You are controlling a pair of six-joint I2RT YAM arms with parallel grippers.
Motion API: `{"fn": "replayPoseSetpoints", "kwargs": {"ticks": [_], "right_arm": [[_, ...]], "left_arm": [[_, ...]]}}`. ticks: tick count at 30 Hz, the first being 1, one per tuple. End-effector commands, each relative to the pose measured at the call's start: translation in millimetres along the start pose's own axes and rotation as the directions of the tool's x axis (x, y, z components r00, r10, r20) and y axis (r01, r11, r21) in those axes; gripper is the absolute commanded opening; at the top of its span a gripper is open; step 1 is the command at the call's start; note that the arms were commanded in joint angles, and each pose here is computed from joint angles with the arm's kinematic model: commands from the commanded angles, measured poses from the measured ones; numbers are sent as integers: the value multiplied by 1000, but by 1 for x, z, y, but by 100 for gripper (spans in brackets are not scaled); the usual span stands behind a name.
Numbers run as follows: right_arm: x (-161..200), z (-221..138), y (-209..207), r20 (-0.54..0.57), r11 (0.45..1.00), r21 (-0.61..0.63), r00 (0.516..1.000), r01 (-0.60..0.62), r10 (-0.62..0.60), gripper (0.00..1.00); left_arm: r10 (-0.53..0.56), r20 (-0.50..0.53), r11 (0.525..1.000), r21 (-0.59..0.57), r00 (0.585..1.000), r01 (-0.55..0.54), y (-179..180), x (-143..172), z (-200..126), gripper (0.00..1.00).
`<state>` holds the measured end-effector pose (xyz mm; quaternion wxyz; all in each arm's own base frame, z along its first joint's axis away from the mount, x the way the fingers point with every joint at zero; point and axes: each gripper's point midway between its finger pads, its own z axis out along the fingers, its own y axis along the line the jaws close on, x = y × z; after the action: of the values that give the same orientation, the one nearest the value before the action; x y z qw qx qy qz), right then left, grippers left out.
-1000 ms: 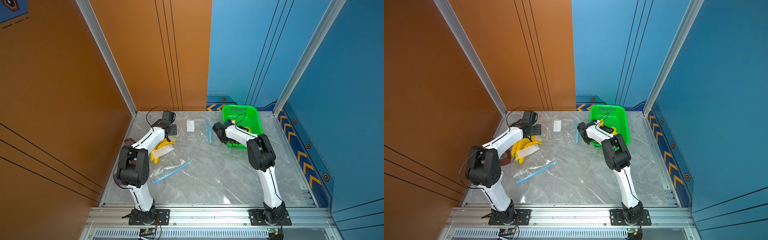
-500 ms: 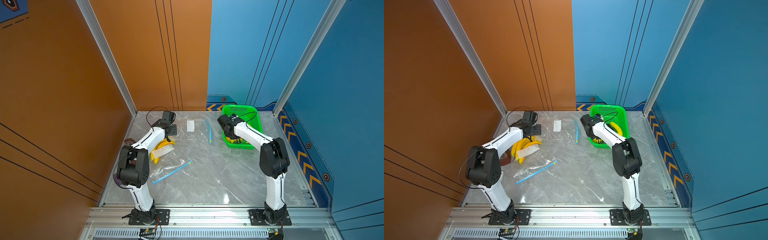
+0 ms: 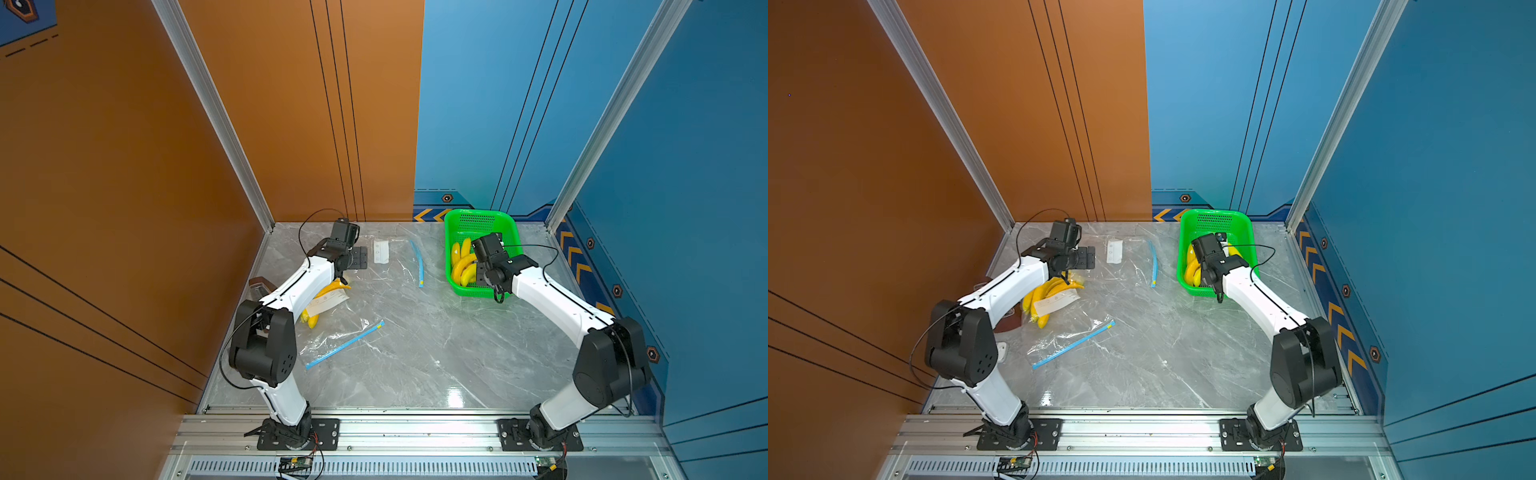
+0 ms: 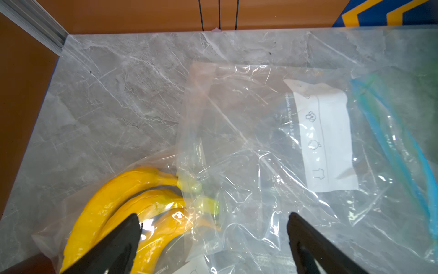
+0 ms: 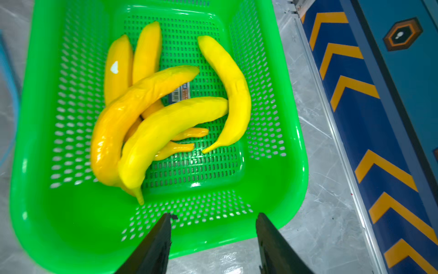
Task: Open the zip-top bag and take out the banana
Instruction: Place the banana in the basket, then unzip the zipper on the zipper food storage bag.
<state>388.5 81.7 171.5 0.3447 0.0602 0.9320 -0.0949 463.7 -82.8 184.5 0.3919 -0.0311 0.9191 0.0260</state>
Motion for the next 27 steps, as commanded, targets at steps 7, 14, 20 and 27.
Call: {"fn": "replayPoseSetpoints", "kwargs": {"ticks": [7,14,20,27], "right_arm": [[24,-51,99,117,928,-370,993,49,-6,61],[52,-52,135,79,851,-524,993,-31,84,62],[60,-41,143,60,845,-533,994,-46,92,62],[69,-33,148,38,843,-536,996,-52,86,62]], "left_arm": [[-22,39,999,-36,999,24,-4,50,-64,98],[37,-100,998,-53,994,-42,-4,160,-69,99],[177,-238,982,-26,955,-188,-24,209,-48,97],[186,-311,980,-12,932,-199,-39,225,-19,94]]}}
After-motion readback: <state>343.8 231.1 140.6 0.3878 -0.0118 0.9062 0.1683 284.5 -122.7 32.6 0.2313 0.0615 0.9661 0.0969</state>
